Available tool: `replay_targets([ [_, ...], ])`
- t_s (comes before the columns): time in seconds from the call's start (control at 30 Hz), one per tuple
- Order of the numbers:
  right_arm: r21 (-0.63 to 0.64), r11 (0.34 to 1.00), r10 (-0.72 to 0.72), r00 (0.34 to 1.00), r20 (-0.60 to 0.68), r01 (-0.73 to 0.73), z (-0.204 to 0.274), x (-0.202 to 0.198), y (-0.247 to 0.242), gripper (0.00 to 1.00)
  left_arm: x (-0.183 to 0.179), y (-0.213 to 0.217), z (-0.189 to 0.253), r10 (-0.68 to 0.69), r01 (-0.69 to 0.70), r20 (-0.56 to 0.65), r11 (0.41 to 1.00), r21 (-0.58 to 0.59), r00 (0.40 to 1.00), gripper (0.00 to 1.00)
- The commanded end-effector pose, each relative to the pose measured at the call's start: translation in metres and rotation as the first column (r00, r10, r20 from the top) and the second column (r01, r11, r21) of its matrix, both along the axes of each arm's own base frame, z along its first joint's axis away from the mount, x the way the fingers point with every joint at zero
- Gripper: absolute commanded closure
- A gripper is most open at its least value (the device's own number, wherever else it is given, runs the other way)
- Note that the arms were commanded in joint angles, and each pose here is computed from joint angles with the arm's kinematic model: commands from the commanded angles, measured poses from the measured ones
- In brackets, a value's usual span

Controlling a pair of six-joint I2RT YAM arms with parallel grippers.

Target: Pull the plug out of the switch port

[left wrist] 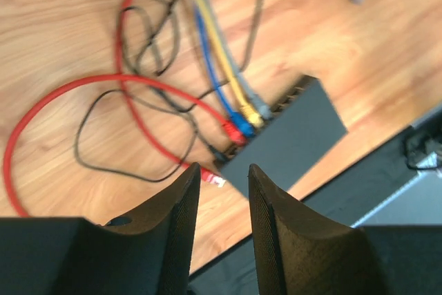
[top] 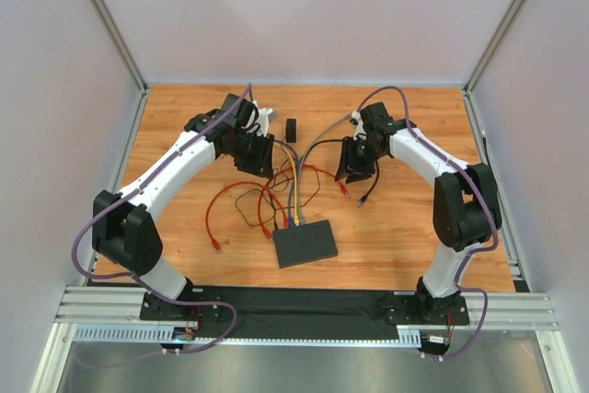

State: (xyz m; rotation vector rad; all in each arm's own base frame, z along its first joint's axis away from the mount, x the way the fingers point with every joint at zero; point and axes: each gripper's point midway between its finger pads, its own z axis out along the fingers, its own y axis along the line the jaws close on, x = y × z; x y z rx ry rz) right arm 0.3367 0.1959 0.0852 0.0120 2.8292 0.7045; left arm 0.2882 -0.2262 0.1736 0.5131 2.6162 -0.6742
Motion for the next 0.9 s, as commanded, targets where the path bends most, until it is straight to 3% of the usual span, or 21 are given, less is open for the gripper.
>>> replay_targets([
  [0.0, 0.054, 0.992, 0.109, 0.993, 0.036, -0.110, 0.034, -0.018, 0.019, 0.59, -0.009, 0.021, -0.028, 0.082, -0.070, -0.093, 0.990, 0.119, 0.992, 0.58],
  [0.27, -0.012, 0.939, 0.344, 0.939, -0.021, -0.344, 0.027, -0.084, 0.056, 0.57, -0.015, 0.032, -0.082, 0.192, -0.149, -0.194, 0.965, 0.216, 0.962, 0.61],
  [0.47, -0.058, 0.909, 0.411, 0.911, -0.029, -0.412, 0.017, -0.110, 0.066, 0.57, -0.012, 0.037, -0.108, 0.265, -0.200, -0.221, 0.940, 0.277, 0.939, 0.63],
  [0.7, -0.074, 0.906, 0.417, 0.909, -0.018, -0.417, 0.011, -0.099, 0.073, 0.54, -0.022, 0.018, -0.093, 0.174, -0.139, -0.255, 0.979, 0.148, 0.951, 0.68],
  [0.87, -0.086, 0.901, 0.420, 0.905, -0.065, -0.424, -0.003, -0.082, 0.078, 0.52, -0.030, 0.022, -0.098, 0.173, -0.134, -0.270, 0.978, 0.159, 0.947, 0.66],
])
